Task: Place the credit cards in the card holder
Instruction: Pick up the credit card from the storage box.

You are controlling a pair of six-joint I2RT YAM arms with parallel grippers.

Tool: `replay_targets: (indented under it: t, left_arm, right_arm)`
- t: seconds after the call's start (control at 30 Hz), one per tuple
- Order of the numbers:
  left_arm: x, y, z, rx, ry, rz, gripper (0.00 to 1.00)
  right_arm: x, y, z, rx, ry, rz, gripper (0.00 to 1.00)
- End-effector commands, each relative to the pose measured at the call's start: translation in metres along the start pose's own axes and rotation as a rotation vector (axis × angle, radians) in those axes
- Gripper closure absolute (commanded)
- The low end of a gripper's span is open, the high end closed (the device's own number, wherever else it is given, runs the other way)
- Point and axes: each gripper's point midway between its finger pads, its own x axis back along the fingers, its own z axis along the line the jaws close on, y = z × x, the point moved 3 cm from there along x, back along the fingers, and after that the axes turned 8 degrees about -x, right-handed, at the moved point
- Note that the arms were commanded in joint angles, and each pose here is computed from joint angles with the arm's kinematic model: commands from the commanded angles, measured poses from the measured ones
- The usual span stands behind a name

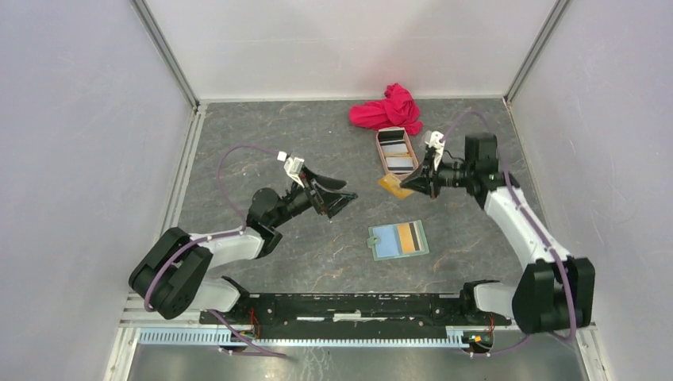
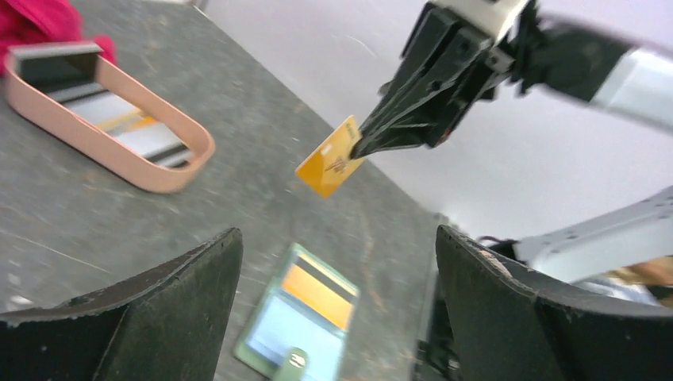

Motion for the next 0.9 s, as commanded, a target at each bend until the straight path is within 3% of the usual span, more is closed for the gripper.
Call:
replay_targets:
  t: [0.0, 0.13, 0.3, 0.63, 0.87]
  left_arm:
    - [0.018, 0.016, -0.045, 0.242, -0.149, -0.085, 0.05]
    - [0.02, 0.003, -0.065, 0.289, -0.14, -0.084, 0.04]
    - [0.016, -0.014, -0.051, 0.383, 0.001, -0.082, 0.05]
    - [-0.017, -0.028, -0.057, 0.502, -0.015, -0.101, 0.14]
    - [-0.039, -0.033, -0.06, 0.562, -0.082, -0.13, 0.35]
  right_arm:
    - [0.003, 0.023, 0.029, -0.315, 0.046, -0.281, 1.0]
    - [0.003, 0.008, 0.043, -0.592, 0.039, -0.375, 1.0]
    - [0.004, -0.003, 0.05, -0.813, 0.042, -0.429, 1.0]
    - [0.002, -0.007, 0.064, -0.968, 0.145, -0.422, 1.0]
    - [-0.009, -0.015, 0.067, -0.98, 0.168, -0.381, 1.0]
